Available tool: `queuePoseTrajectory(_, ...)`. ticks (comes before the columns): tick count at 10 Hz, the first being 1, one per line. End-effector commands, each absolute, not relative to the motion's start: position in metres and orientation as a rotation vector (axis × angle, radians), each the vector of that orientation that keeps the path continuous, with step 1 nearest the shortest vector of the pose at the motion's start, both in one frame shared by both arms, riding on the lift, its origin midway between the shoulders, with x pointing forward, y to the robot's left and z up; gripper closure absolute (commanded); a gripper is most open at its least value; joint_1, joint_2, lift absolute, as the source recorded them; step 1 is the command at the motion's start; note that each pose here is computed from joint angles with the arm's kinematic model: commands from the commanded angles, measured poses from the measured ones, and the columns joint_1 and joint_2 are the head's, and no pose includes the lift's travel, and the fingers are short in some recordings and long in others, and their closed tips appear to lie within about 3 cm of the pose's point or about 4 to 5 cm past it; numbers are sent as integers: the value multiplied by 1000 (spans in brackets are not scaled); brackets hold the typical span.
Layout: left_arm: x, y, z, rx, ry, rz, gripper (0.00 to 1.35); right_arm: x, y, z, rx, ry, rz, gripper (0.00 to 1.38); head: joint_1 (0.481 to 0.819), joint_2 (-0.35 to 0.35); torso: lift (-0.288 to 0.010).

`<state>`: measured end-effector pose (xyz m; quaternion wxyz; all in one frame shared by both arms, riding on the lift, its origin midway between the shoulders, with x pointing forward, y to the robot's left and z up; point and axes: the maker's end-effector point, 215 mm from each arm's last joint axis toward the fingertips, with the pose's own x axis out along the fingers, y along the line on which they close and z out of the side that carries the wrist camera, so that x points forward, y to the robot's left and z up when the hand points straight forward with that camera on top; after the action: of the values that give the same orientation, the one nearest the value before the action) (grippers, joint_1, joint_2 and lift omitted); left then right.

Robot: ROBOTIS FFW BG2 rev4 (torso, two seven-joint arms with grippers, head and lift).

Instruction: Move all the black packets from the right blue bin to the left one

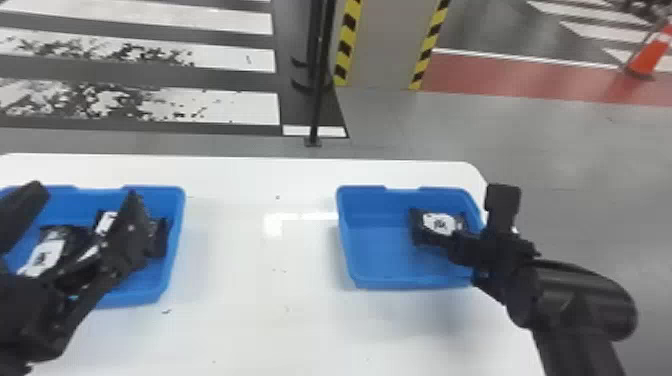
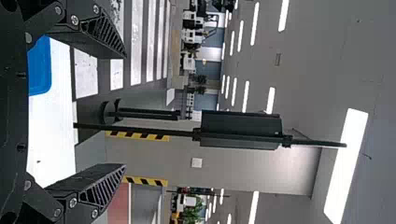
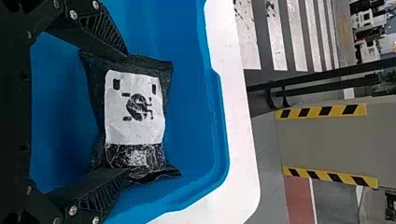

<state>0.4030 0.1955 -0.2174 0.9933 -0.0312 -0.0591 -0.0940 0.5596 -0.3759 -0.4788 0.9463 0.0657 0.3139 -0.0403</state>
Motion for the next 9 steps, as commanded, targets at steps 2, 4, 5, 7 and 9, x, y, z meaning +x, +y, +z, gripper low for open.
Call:
queuePoseTrajectory(2,403,196,-219,-62,-116,-188,222,556,-379,-490,170,661,-90,320,695,-206,-140)
queuePoseTrajectory(4,403,198,-221,-64,-114,-185,222,561,-375,-482,192,630,-78,969,695,-208,-140)
queuePoseTrajectory(5,403,198,-221,-66,-114,-186,222,563,-372,-477,203,601,-70,1118,695,-206,-140)
queuePoseTrajectory(7,404,199,-223,-71,-117,-184,222,563,-370,-471,194,572,-68,1131,695,-199,-140)
queuePoseTrajectory(9,404,199,-222,-70,-119,-185,222,564,-366,-460,218,516,-59,1139,695,-195,-140)
